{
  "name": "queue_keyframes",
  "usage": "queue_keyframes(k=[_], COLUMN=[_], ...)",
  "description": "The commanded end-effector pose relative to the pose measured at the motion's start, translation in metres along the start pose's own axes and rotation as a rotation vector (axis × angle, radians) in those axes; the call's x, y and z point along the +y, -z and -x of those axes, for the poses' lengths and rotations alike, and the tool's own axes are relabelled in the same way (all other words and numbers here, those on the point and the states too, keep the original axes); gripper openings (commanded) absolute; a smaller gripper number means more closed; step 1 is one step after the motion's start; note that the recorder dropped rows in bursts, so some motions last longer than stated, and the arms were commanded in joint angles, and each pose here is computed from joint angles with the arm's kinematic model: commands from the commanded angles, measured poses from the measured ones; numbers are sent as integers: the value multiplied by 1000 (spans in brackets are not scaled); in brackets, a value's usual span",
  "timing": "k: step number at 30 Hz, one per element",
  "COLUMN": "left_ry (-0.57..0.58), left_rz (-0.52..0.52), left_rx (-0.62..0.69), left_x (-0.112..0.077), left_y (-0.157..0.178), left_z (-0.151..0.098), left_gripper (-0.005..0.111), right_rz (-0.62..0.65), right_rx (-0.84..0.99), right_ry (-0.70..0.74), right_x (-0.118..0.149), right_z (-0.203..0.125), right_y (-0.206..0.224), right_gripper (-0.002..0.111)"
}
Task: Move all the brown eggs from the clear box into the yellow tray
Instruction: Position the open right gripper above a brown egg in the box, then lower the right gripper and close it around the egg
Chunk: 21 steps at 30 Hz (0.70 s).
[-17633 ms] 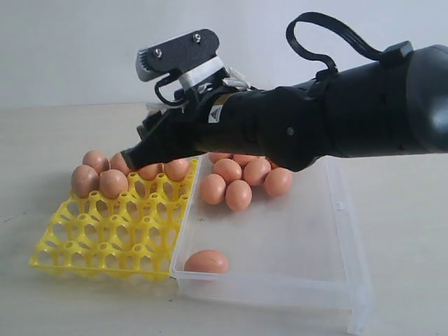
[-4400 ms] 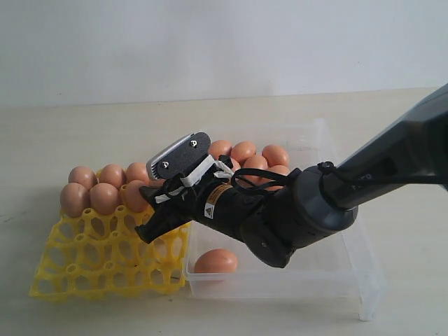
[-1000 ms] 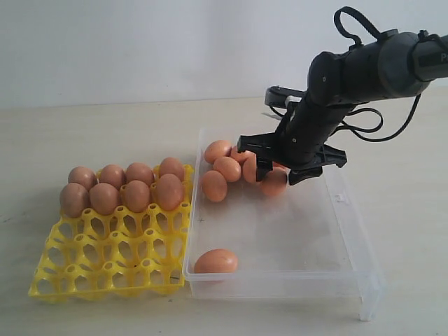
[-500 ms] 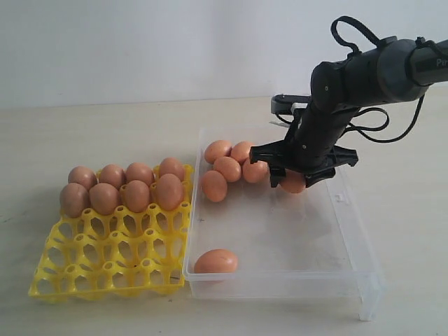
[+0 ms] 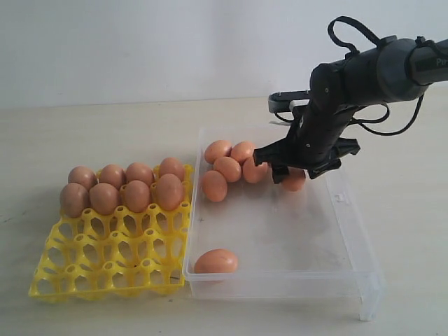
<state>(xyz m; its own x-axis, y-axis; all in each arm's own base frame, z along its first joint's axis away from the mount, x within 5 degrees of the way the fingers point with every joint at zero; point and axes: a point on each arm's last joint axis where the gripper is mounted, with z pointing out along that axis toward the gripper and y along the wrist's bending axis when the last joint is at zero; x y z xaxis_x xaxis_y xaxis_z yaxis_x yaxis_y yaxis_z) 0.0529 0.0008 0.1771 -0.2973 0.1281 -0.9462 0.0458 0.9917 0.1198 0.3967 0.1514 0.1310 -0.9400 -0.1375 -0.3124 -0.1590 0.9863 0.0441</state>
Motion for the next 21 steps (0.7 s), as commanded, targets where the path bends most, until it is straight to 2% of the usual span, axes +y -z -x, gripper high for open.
queue_keyframes(k=[1,7,21], left_ry=[8,8,8], left_rz=[-5,-5,-5], left_rx=[-16,-16,-16], left_x=[0,0,0], left_y=[1,1,1], left_z=[2,2,2], left_gripper=[0,0,0], right_rz=[1,10,22], right_rx=[-62,-106,-14], right_ry=[25,24,-17], right_x=[-2,0,1], right_z=[11,20,10], right_y=[3,8,-13], right_gripper=[65,65,65])
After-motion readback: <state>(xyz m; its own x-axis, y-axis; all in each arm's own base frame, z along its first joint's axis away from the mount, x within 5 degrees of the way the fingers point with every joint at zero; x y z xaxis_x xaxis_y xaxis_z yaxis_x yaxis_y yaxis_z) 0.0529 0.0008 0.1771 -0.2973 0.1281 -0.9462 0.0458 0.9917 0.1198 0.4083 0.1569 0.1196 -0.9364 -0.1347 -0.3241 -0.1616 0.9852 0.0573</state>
